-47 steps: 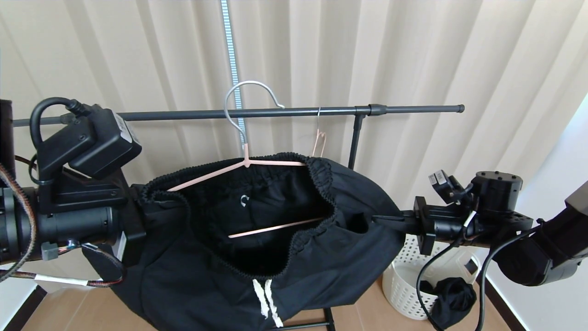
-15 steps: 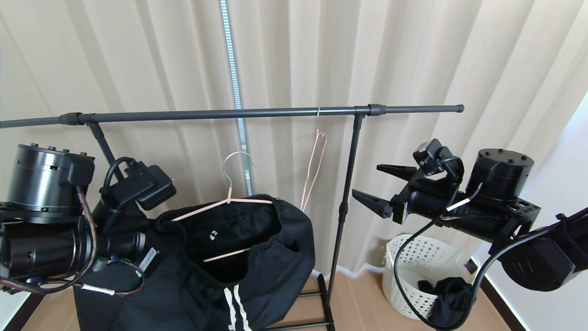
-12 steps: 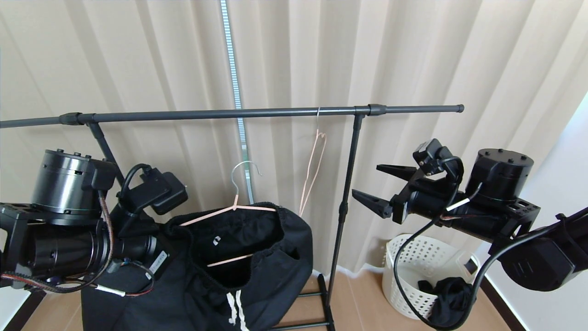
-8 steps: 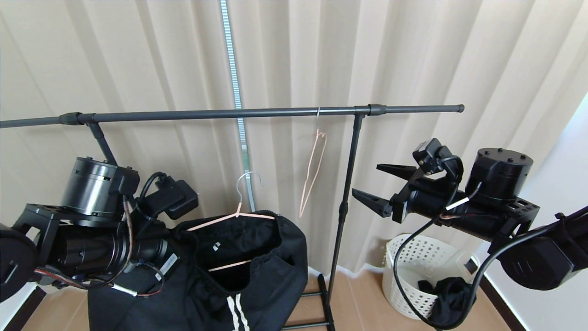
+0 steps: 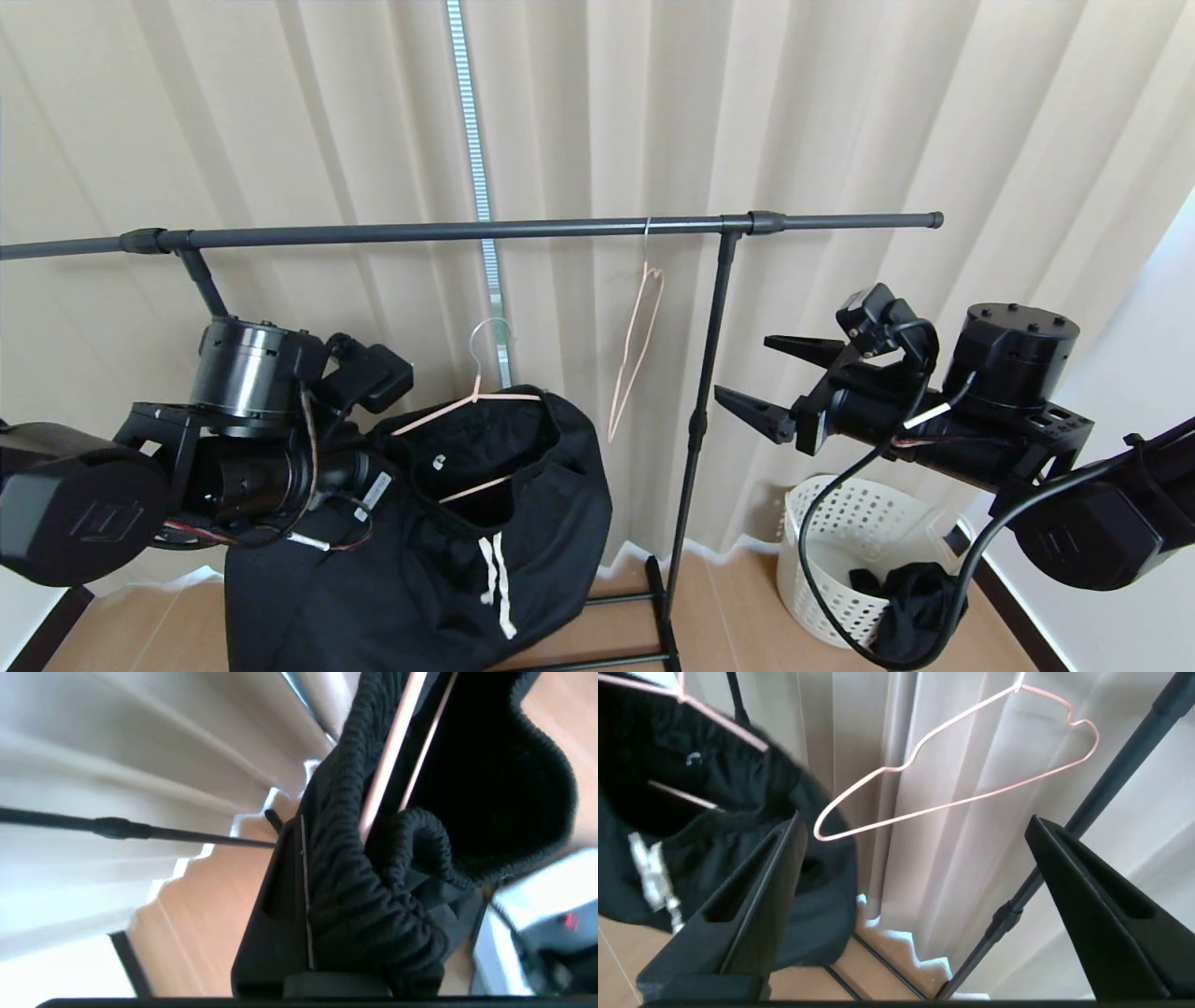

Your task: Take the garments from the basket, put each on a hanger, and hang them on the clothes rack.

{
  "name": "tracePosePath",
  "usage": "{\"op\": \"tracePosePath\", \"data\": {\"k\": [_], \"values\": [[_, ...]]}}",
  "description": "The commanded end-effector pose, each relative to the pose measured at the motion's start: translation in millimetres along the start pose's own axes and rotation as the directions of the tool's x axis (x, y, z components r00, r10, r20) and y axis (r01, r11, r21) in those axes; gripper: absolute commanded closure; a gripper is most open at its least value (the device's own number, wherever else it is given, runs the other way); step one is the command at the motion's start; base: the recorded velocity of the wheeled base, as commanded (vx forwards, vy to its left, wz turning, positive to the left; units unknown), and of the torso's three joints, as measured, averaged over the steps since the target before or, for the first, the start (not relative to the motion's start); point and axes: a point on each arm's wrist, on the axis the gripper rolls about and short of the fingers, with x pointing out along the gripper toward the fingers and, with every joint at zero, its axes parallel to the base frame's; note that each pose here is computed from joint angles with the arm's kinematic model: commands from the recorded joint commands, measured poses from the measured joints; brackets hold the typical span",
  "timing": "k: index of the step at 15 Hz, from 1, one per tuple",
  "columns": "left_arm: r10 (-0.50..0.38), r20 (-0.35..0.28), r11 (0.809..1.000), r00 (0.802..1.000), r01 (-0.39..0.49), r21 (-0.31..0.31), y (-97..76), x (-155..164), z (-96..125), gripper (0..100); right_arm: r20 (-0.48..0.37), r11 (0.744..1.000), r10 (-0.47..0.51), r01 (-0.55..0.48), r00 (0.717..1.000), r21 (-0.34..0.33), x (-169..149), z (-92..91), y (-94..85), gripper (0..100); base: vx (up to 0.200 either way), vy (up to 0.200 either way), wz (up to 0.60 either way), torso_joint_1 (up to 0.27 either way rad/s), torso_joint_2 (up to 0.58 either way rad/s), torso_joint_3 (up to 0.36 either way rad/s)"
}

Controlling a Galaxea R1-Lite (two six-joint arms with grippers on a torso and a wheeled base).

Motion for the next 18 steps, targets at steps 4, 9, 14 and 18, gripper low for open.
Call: {"op": "tracePosePath", "data": {"k": [4,9,14,18], "values": [[0.04,0.063,0.979,0.997,-0.027,-0.203,15.3,20.6,31.1,100,-0.004,1.0,0.001,-0.001,1.0,0.002,0.2,-1.4,0.3,0,0.0,0.0,0.0,0.0,0.0,0.0],[0.077,0.135,0.956,0.988,-0.034,-0.29,26.6,38.6,62.1,100,-0.003,1.0,0.001,-0.001,1.0,0.001,0.8,-1.2,-0.1,0,0.0,0.0,0.0,0.0,0.0,0.0],[0.114,0.182,0.941,0.977,-0.047,-0.335,34.8,60.4,87.8,100,0.001,1.0,0.0,0.0,1.0,-0.001,0.7,-0.2,-0.1,0,0.0,0.0,0.0,0.0,0.0,0.0],[0.129,0.211,0.94,0.969,-0.051,-0.339,40.0,83.8,103.9,100,-0.003,1.0,0.001,-0.001,1.0,0.001,0.6,-1.4,0.1,0,0.0,0.0,0.0,0.0,0.0,0.0]]}}
